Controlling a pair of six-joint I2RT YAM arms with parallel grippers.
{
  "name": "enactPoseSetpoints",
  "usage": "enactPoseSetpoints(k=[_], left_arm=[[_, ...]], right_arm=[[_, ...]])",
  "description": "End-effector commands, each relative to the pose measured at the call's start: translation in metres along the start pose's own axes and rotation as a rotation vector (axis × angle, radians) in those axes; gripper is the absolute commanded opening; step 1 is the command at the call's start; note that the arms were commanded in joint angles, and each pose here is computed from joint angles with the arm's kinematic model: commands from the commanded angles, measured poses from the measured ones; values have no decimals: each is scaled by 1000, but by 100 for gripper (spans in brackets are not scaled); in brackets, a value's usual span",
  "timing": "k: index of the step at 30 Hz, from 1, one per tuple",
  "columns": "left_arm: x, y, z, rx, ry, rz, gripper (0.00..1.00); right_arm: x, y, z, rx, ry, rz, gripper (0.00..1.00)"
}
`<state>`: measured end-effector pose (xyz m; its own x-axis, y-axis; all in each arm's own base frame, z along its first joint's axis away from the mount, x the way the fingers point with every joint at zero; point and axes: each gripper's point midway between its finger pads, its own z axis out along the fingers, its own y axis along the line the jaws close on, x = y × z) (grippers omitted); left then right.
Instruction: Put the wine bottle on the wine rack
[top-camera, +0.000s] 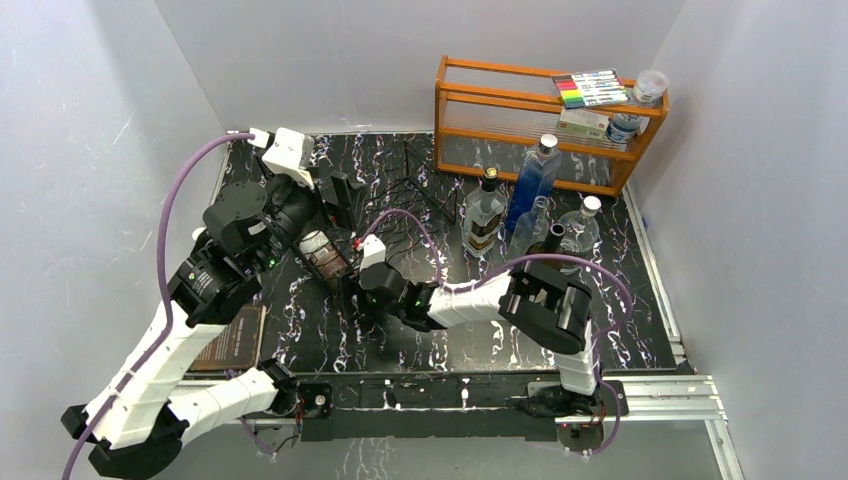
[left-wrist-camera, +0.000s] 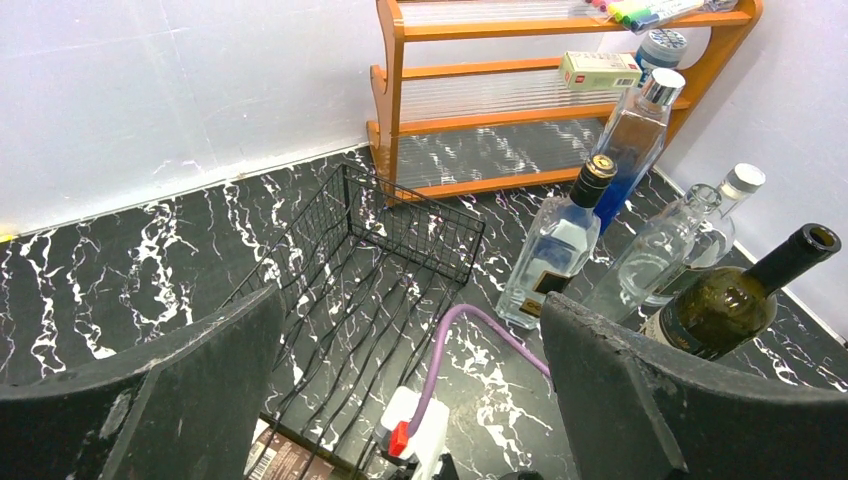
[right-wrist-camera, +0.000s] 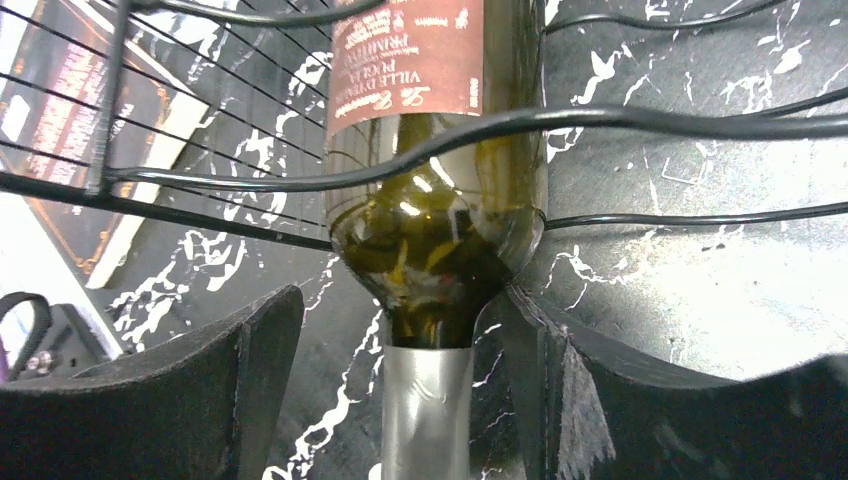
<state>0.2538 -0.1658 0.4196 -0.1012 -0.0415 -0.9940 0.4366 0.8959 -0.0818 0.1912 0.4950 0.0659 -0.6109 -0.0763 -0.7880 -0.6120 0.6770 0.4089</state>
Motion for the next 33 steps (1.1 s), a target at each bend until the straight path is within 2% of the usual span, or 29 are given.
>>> enactPoseSetpoints(k=[1,8,13,16,21,26,33], left_arm=[[-27,4,-11,-7,-72,-1,98],[-37,2,-18,10,-88,11,98],[-46,0,-23,28,-112,11,98],[-50,-3,-27,49,-127,12,98],[-46,-12,-28,102,-128,14,98],[-34,-17,-26,134,-116,13,98],[-8,-24,-15,162,-62,2,98]], right_arm=[[-52,27,-25,-76,-108,22,84],[-64,9,-72,4,-96,28,85],[-82,-24,-115,154,-125,-12,85],[-108,-62,-143,311,-135,-32,84],[-170,-119,-193,474,-195,33,83],[-226,-139,-238,541,-307,39,83],[-261,-176,-266,720,-346,91,83]])
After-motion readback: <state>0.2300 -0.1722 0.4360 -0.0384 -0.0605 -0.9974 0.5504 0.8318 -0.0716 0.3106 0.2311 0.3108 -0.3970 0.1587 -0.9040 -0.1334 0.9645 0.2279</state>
